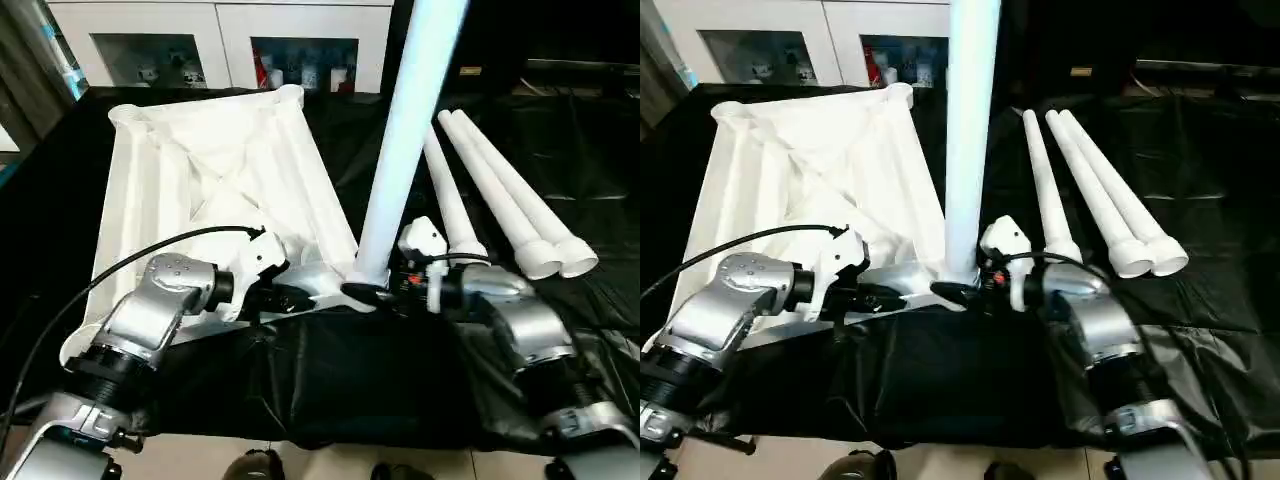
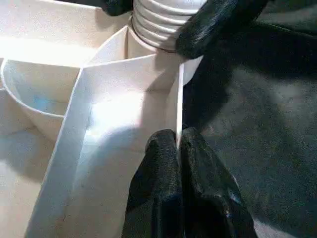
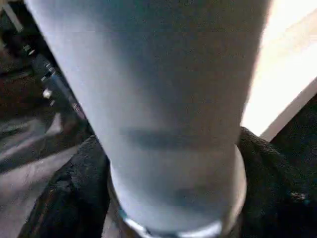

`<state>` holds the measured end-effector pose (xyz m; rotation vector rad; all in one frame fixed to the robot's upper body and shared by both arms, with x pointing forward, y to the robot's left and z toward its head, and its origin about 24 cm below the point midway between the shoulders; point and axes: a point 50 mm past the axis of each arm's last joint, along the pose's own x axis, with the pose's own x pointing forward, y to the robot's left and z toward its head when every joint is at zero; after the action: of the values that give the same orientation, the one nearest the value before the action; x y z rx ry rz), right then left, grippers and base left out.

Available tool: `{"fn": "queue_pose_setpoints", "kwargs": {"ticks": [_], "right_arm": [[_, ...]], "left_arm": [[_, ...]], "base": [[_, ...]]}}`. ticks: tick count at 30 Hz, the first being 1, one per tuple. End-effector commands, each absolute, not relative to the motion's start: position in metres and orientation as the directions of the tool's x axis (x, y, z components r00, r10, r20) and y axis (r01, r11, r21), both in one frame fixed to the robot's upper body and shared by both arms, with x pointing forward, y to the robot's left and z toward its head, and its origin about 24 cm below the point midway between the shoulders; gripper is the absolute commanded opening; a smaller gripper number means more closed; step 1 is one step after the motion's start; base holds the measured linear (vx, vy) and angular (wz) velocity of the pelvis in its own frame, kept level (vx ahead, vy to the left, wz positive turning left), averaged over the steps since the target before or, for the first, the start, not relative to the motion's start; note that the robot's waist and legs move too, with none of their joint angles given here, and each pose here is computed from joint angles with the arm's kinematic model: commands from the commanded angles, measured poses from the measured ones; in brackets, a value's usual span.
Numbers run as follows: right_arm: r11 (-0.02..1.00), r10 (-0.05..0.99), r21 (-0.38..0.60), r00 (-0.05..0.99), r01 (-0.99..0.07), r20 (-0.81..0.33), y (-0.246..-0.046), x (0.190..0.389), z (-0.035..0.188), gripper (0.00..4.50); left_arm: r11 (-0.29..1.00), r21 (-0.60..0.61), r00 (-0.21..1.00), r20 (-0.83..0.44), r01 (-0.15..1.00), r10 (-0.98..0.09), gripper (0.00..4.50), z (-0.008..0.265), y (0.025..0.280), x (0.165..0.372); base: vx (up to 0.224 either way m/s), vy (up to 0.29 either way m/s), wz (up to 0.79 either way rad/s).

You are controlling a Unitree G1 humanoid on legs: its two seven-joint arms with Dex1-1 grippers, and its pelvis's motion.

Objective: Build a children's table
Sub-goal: Rotate leg to tighten

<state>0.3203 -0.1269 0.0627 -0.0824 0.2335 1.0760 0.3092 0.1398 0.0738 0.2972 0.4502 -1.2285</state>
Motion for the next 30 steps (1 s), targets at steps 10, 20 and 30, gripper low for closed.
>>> {"fn": "queue_pose_setpoints", "kwargs": {"ticks": [10, 20, 30], "right_arm": [[0.874, 0.481, 0.12, 0.803, -0.472, -0.352, -0.087, 0.34, 0.017, 2.85], [0.839, 0.544, 0.191, 0.804, -0.51, -0.241, -0.049, 0.343, 0.031, 3.57], [0.641, 0.762, 0.059, 0.624, -0.766, -0.173, -0.082, 0.339, 0.051, 3.88]], "left_arm": [[0.704, 0.051, 0.648, -0.442, 0.708, -0.62, 0.0, 0.075, 0.117, 0.354], [0.662, 0.036, 0.619, -0.393, 0.749, -0.679, 0.0, 0.077, 0.09, 0.352], [0.456, 0.018, 0.421, -0.417, 0.89, -0.805, 0.0, 0.07, 0.106, 0.331]], "base": [[0.0, 0.0, 0.0], [0.0, 0.0, 0.0], [0.0, 0.0, 0.0]]}}
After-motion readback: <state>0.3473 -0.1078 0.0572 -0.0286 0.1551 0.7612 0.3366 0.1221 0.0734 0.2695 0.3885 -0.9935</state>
